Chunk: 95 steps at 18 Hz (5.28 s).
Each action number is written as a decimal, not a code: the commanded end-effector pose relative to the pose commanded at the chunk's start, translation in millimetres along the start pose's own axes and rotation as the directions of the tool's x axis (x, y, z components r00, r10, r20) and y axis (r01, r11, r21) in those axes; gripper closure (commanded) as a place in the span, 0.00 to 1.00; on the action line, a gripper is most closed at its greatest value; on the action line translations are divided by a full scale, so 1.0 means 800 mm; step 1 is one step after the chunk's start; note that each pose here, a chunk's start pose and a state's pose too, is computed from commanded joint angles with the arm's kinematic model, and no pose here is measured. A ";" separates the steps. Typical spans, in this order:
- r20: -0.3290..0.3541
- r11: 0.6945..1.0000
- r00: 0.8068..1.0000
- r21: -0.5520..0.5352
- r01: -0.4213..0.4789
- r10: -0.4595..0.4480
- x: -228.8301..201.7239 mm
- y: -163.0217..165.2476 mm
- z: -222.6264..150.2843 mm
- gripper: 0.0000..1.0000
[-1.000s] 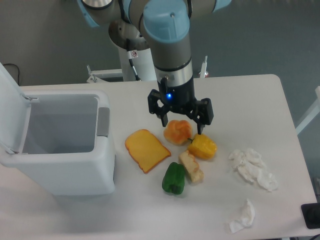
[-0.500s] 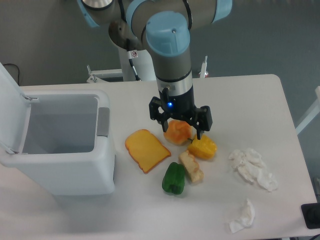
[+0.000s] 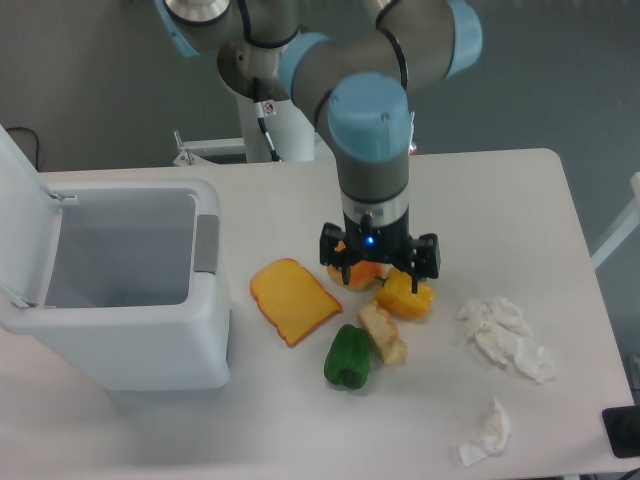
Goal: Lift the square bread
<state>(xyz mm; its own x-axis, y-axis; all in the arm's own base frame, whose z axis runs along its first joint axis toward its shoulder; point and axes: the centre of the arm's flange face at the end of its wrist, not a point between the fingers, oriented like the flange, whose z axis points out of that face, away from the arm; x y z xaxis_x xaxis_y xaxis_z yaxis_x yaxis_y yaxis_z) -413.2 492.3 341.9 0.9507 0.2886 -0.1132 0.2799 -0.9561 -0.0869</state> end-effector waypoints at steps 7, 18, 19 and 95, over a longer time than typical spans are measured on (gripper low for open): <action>-0.047 0.997 0.999 -0.077 0.017 -0.021 -0.019 0.001 0.074 0.00; -0.080 0.991 0.995 -0.124 0.054 -0.065 -0.043 0.013 0.135 0.00; -0.082 0.990 0.994 -0.128 0.063 -0.074 -0.042 0.012 0.140 0.00; -0.013 0.999 0.999 -0.019 0.033 -0.033 -0.034 -0.025 0.071 0.67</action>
<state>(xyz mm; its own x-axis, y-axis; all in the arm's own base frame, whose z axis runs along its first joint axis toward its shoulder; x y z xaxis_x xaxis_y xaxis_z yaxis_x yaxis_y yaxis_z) -452.1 506.5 290.9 0.9426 0.3193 -0.0973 0.3133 -0.9469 -0.0721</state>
